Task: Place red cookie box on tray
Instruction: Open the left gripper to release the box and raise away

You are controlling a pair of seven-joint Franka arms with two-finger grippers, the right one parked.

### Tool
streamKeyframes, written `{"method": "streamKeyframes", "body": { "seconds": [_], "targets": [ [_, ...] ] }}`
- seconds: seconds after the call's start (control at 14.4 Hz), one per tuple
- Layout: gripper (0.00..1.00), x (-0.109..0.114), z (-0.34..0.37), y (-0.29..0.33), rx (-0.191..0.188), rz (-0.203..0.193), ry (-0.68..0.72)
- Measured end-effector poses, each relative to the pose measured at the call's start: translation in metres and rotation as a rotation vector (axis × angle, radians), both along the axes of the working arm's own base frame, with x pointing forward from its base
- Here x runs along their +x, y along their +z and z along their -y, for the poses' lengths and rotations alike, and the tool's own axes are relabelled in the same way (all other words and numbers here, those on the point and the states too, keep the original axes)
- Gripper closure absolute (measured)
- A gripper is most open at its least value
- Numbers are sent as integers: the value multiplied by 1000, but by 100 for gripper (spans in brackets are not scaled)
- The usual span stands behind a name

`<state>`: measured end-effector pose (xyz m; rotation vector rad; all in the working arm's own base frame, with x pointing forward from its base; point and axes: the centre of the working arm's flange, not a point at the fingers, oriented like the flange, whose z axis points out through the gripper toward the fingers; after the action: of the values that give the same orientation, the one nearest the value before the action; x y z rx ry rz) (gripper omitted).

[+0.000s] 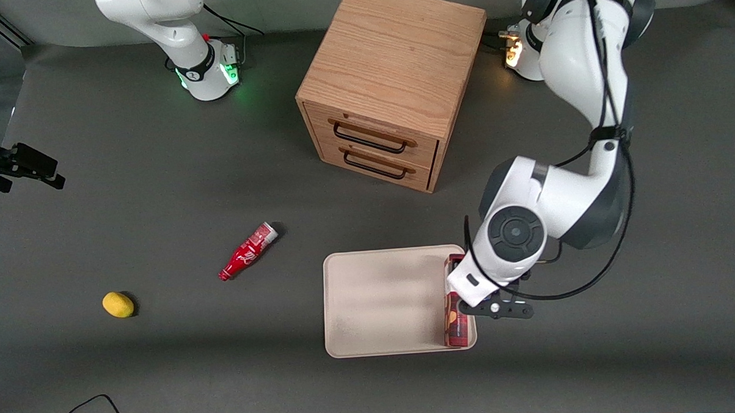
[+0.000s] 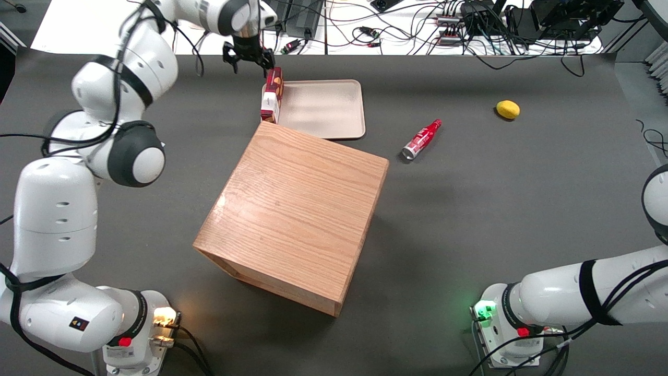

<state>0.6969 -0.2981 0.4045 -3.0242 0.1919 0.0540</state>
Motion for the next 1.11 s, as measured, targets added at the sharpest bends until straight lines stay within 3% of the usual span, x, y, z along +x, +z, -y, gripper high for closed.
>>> {"method": "streamKeyframes", "body": {
  "seconds": [0.14, 0.28, 0.56, 0.76, 1.11],
  "targets": [
    [0, -5, -27, 32, 2, -27, -15],
    [0, -9, -76, 65, -25, -42, -37],
    [0, -50, -193, 105, -6, -5, -80],
    [0, -92, -243, 118, -9, -11, -61],
    [0, -121, -307, 166, -24, 27, -100]
  ]
}}
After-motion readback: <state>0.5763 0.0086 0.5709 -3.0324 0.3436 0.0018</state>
